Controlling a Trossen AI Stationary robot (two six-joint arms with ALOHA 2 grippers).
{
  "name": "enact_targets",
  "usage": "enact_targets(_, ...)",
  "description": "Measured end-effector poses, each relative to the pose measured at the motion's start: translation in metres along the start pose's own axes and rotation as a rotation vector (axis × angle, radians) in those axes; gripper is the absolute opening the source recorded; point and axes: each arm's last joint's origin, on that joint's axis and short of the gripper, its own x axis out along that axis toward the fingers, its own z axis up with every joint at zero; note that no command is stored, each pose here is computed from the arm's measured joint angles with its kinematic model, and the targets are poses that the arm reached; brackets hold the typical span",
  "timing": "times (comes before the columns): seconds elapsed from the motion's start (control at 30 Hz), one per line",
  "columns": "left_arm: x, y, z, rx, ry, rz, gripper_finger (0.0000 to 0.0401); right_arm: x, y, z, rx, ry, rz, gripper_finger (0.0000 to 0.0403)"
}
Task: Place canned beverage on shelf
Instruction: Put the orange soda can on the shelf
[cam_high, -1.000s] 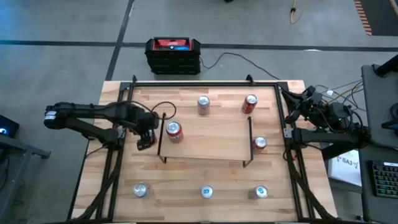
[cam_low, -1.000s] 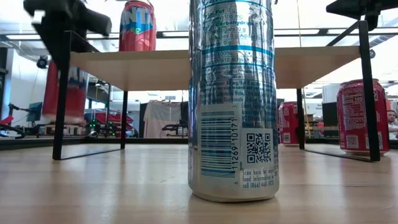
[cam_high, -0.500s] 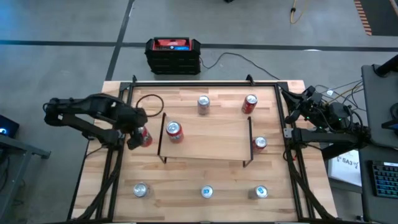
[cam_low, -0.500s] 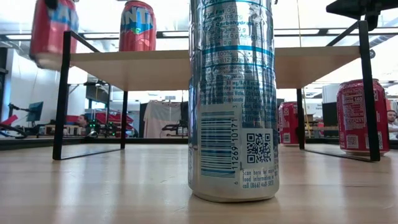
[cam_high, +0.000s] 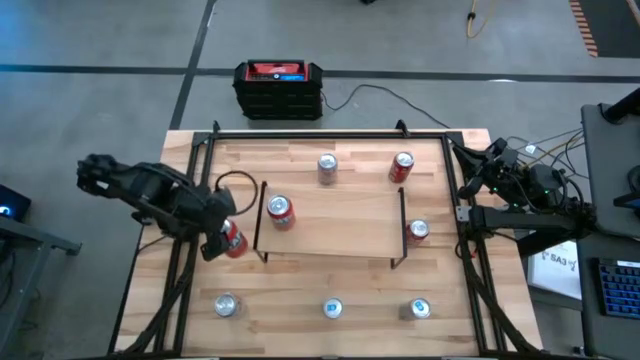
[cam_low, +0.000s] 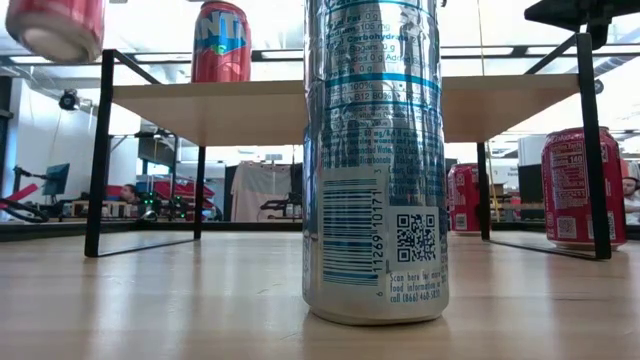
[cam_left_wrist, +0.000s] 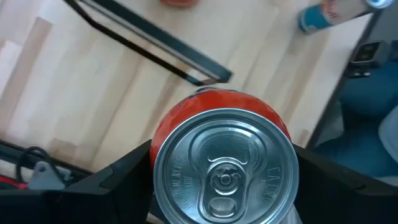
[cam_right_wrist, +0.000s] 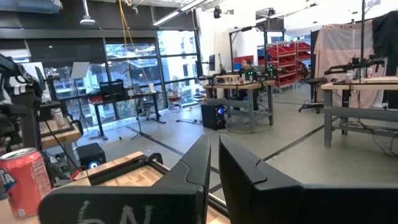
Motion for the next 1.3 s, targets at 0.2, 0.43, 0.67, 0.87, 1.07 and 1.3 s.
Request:
enact_targets(0.2,0.002,-0.033,0.010,0.036,0.013,-0.014,0.0284,0.000,0.000,0.000,0.000,0.000,0.000,0.0022)
enact_targets(0.43,0.013,-0.076,0.027,0.089,0.007,-0.001,0.0284,0.000,0.000,0.000,0.000,0.000,0.000,0.0022)
enact_targets(0.67,0.022,-0.105,0.045,0.190,-0.068,0.036,0.0284,0.000,0.000,0.000,0.000,0.000,0.000,0.0022)
enact_targets(0.87,0.026,-0.112,0.053,0.227,-0.087,0.052,0.0284,0.000,0.000,0.000,0.000,0.000,0.000,0.0022)
enact_targets(1.07,0.043,-0.108,0.062,0.245,-0.051,0.107,0.0284,0.000,0.000,0.000,0.000,0.000,0.000,0.0022)
enact_targets(1.3,0.057,-0.097,0.072,0.221,0.010,0.130,0.0284,0.000,0.000,0.000,0.000,0.000,0.000,0.0022)
